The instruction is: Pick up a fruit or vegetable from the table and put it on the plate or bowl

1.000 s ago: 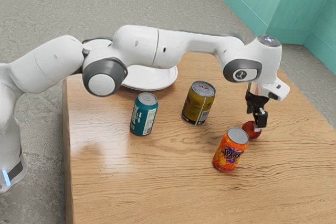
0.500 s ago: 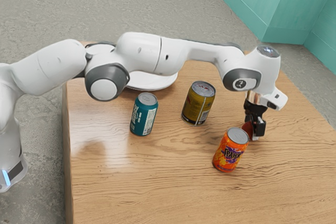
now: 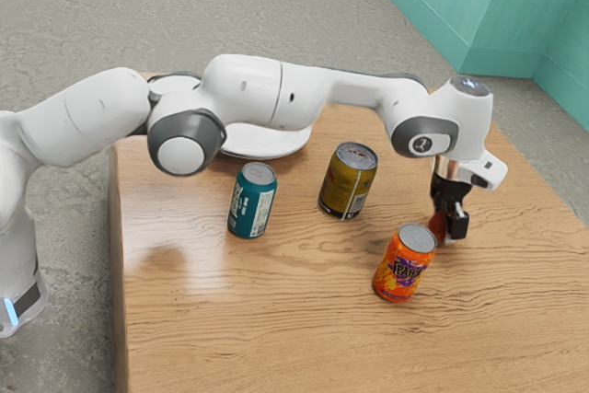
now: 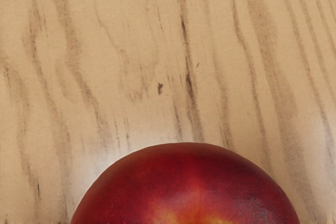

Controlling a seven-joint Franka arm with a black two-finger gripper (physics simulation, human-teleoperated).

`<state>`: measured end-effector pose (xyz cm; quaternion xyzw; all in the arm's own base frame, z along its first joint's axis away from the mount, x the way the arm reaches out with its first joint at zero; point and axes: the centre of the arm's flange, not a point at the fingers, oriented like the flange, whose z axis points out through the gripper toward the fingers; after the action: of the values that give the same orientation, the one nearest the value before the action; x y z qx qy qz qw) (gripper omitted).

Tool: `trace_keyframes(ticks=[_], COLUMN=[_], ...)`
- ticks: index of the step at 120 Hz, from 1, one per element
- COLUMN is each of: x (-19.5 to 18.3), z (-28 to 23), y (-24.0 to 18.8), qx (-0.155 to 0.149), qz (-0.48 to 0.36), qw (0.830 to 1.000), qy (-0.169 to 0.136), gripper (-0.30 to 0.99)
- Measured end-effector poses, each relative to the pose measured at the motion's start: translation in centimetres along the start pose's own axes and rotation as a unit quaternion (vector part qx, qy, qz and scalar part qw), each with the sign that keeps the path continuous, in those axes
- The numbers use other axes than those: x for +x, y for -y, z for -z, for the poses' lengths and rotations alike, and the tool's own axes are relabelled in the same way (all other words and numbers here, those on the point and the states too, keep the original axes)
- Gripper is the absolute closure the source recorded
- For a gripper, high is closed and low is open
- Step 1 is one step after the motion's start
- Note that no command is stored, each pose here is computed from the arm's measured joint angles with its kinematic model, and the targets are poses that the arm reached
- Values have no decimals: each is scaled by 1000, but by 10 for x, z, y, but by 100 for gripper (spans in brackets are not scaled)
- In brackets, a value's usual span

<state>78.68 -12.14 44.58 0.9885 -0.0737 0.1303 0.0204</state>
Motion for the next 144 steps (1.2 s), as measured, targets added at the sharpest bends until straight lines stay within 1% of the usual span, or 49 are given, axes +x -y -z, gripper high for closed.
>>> trace_keyframes(ticks=[6,19,25,35,45,54,62,73,83,94,103,119,141,142,144], x=[2,1,-2,-16,-51,-91,-128,-174,-212,-245,-260,-265,-274,-275,-275], z=[34,119,151,203,247,271,282,292,290,285,284,279,277,277,277], y=[1,13,31,83,132,172,191,212,230,249,249,234,243,243,243], qx=[3,13,26,51,78,96,96,94,89,91,92,90,92,92,94], qz=[1,10,23,62,106,147,172,201,224,247,251,240,252,252,252], qw=[1000,998,997,994,989,984,980,975,969,962,960,962,958,958,958], qy=[-17,-56,-69,-80,-62,-33,-6,22,48,71,81,91,99,100,100], gripper=[45,44,44,44,44,44,44,44,44,45,45,45,45,44,40])
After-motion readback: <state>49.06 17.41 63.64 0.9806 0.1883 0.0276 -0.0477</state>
